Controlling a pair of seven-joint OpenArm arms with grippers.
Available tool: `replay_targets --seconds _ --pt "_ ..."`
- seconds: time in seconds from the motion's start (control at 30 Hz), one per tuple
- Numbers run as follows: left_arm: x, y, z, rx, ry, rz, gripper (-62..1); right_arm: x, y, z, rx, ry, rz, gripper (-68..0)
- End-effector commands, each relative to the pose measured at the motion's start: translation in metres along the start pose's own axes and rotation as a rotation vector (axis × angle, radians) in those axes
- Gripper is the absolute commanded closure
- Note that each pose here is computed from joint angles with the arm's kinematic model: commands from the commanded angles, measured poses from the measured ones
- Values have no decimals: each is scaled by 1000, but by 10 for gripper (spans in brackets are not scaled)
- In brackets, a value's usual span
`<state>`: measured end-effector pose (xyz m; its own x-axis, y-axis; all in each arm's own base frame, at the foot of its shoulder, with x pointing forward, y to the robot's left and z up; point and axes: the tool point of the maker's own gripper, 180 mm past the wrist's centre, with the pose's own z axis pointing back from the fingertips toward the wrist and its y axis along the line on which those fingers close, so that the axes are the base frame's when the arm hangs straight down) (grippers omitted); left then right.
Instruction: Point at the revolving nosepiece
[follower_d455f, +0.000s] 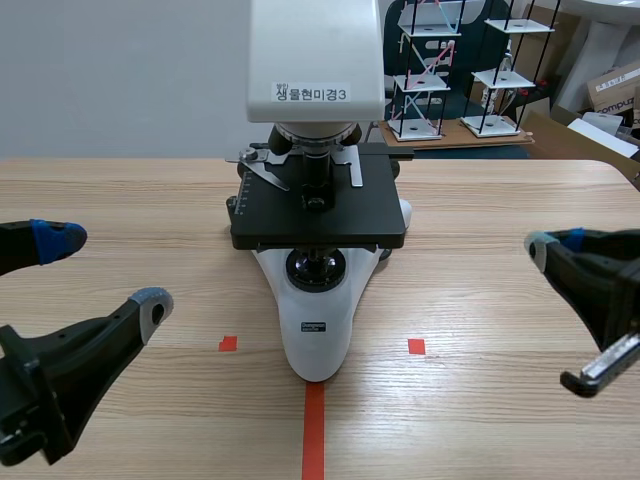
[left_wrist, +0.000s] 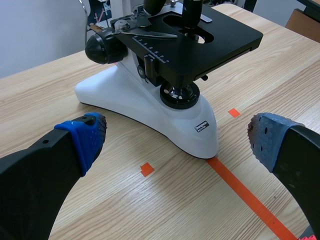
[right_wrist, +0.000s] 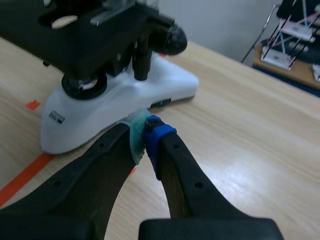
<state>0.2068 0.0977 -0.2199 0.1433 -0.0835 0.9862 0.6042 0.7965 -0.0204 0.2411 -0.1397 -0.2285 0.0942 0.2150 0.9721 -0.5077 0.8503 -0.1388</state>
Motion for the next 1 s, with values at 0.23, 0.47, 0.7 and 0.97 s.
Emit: replay_targets --seconds 0.23,0.47,0.7,0.97 --pt "6 -2 0 -5 -20 3 -594 55 -22 -21 -22 -171 103 -2" --pt "6 -2 0 -5 -20 3 -594 80 -21 -34 46 -232 197 -2" --pt "6 -2 0 -5 -20 3 -594 69 -27 -54 75 -195 217 -2" --pt "6 -2 0 -5 -20 3 -594 60 -27 -74 176 -170 283 -2"
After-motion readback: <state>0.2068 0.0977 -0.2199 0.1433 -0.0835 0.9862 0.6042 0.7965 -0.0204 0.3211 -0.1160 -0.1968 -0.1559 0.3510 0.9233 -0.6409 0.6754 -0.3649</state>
